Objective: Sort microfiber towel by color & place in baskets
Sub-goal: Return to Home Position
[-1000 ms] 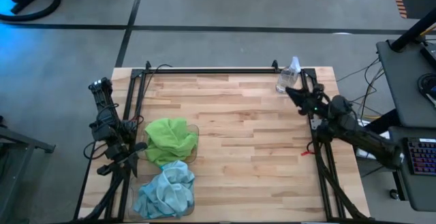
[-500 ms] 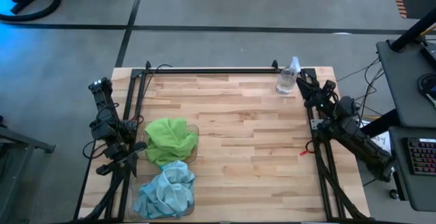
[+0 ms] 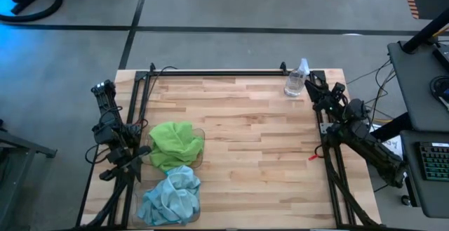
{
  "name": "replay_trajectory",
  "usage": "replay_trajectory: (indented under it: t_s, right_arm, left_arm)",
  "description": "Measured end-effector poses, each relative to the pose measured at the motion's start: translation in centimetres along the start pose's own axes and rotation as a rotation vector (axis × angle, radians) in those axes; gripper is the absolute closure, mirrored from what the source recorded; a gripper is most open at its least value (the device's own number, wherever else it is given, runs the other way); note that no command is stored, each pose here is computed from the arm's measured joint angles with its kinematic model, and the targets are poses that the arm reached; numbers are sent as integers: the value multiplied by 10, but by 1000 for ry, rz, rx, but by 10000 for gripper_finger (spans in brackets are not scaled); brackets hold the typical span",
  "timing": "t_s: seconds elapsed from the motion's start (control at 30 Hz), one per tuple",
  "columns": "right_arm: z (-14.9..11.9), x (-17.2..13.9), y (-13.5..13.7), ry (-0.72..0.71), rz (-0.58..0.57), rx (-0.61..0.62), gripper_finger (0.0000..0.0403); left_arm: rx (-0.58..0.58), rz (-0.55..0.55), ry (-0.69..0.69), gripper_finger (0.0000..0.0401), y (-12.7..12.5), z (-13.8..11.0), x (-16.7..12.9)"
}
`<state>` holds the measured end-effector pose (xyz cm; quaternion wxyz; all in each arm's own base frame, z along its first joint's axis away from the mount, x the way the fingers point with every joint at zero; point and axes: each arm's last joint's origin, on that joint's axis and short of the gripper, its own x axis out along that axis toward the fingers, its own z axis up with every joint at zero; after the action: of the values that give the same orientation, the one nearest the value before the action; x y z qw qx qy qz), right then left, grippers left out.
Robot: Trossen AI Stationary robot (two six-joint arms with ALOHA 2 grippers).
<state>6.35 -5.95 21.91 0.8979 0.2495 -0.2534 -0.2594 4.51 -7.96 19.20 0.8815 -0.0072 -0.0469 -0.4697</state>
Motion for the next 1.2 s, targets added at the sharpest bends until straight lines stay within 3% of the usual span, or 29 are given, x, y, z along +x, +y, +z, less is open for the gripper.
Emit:
replay_trajectory:
  t_s: [0.13, 0.27, 0.5, 0.73, 1.2]
  right_arm:
    - [0, 0, 0, -2, -1, -18, 300]
    - [-1, 0, -3, 2, -47, -191, 300]
    - [-17, -2, -17, 191, -174, -389, 300]
    - [-19, -3, -15, 240, -86, -604, 300]
    - [-31, -3, -25, 188, -63, -657, 300]
  left_arm:
    - [-2, 0, -5, 278, 0, 0, 0]
    - [-9, 0, -20, 278, 0, 2, 0]
    - [-11, 0, -22, 278, 0, 2, 0]
    - [-2, 12, -24, 278, 0, 2, 0]
    - [-3, 15, -42, 278, 1, 4, 0]
